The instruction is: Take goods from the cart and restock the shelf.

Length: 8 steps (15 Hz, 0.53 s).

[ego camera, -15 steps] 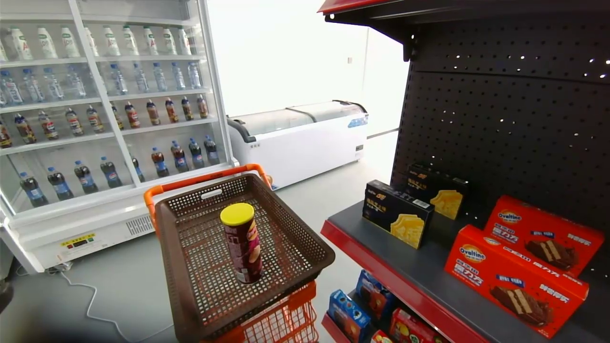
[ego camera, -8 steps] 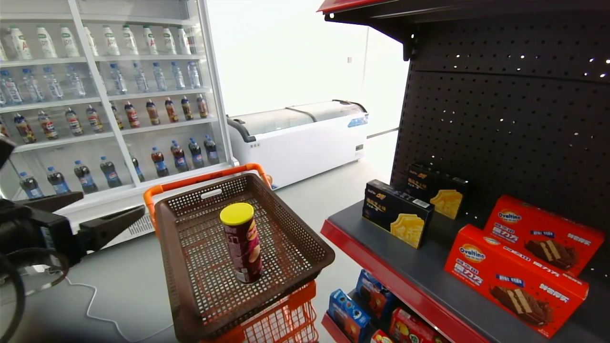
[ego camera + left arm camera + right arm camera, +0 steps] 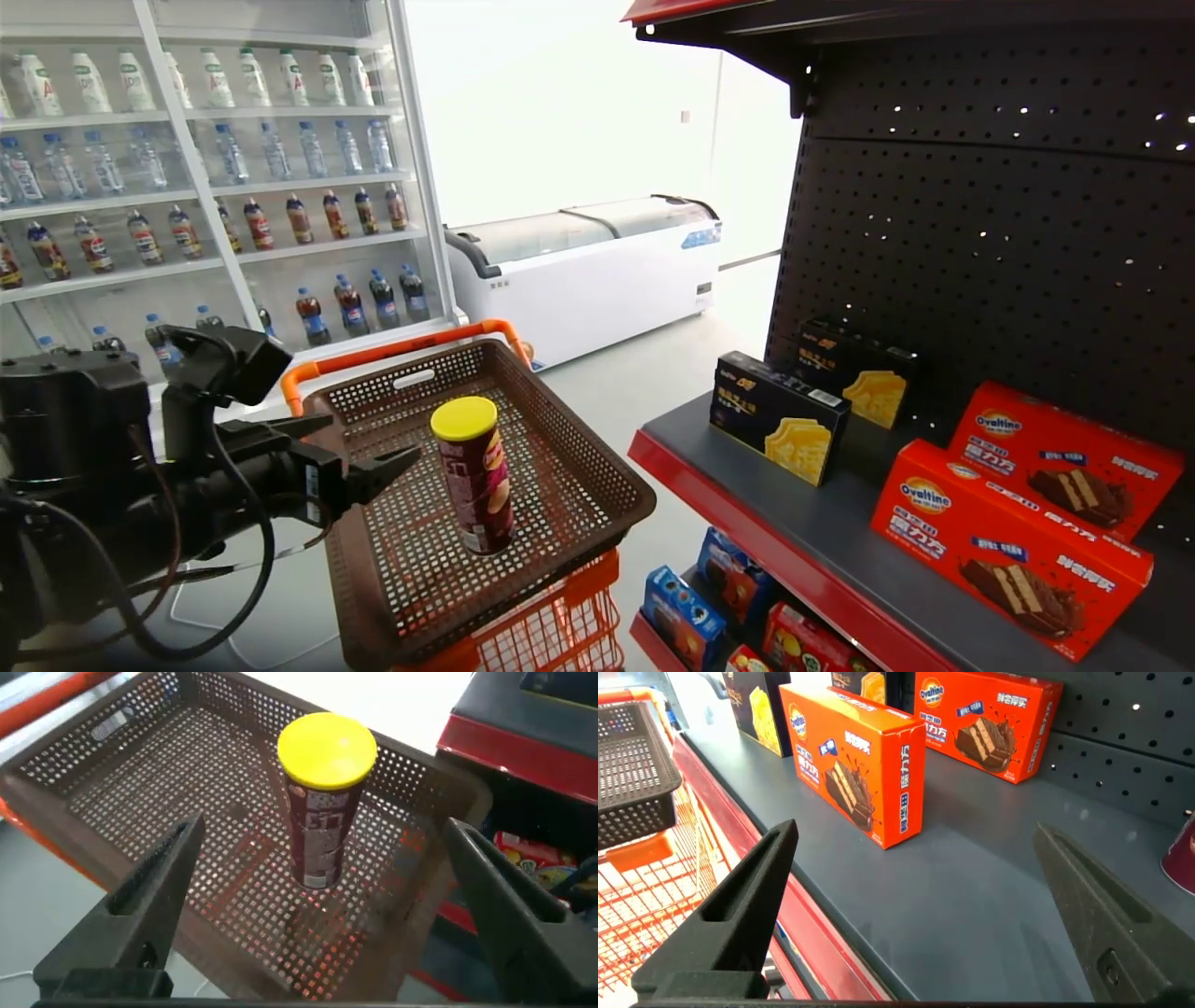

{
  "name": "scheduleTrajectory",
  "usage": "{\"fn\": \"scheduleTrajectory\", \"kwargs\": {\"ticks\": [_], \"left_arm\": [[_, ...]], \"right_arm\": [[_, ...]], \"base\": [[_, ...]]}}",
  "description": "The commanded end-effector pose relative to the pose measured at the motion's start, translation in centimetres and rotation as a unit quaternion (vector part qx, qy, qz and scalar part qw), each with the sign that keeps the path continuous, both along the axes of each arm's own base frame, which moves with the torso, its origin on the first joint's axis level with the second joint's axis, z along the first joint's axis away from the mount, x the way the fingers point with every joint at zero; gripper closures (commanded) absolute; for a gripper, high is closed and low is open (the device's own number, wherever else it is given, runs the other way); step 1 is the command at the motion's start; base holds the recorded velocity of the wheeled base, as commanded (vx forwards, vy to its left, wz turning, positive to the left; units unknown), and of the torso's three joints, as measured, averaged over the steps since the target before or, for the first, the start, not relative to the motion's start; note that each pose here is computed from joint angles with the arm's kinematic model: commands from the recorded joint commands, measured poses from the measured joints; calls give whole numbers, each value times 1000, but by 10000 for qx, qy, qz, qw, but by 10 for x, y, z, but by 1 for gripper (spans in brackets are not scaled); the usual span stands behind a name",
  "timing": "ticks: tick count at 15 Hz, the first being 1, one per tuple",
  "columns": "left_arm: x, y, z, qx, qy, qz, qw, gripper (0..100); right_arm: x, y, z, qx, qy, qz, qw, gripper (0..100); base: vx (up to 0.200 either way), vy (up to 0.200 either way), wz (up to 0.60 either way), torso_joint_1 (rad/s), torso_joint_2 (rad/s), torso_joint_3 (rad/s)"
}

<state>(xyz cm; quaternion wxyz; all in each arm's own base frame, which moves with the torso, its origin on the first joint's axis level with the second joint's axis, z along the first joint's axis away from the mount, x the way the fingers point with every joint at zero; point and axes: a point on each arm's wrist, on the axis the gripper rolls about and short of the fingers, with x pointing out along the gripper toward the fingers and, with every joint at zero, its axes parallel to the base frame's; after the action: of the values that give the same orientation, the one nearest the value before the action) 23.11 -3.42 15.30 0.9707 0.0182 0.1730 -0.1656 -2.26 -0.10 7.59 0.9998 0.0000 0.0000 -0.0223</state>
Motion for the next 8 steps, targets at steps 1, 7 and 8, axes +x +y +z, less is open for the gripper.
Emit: {"fn": "scheduleTrajectory", "kwargs": {"ticks": [1,7,8], "left_arm": [[17,-9,-30,67,557,-121,9984,0],[53,-16,-71,69,651,-147,9977,0],[58,-18,-79,64,605,-178,9980,0]], "right_arm": [[0,0,0,0,8,1,10000,0],[0,0,0,0,8,1,10000,0],[0,0,0,0,0,1,10000,0]], "base": [[0,0,0,0,0,0],[0,0,0,0,0,0],[0,0,0,0,0,0]]}}
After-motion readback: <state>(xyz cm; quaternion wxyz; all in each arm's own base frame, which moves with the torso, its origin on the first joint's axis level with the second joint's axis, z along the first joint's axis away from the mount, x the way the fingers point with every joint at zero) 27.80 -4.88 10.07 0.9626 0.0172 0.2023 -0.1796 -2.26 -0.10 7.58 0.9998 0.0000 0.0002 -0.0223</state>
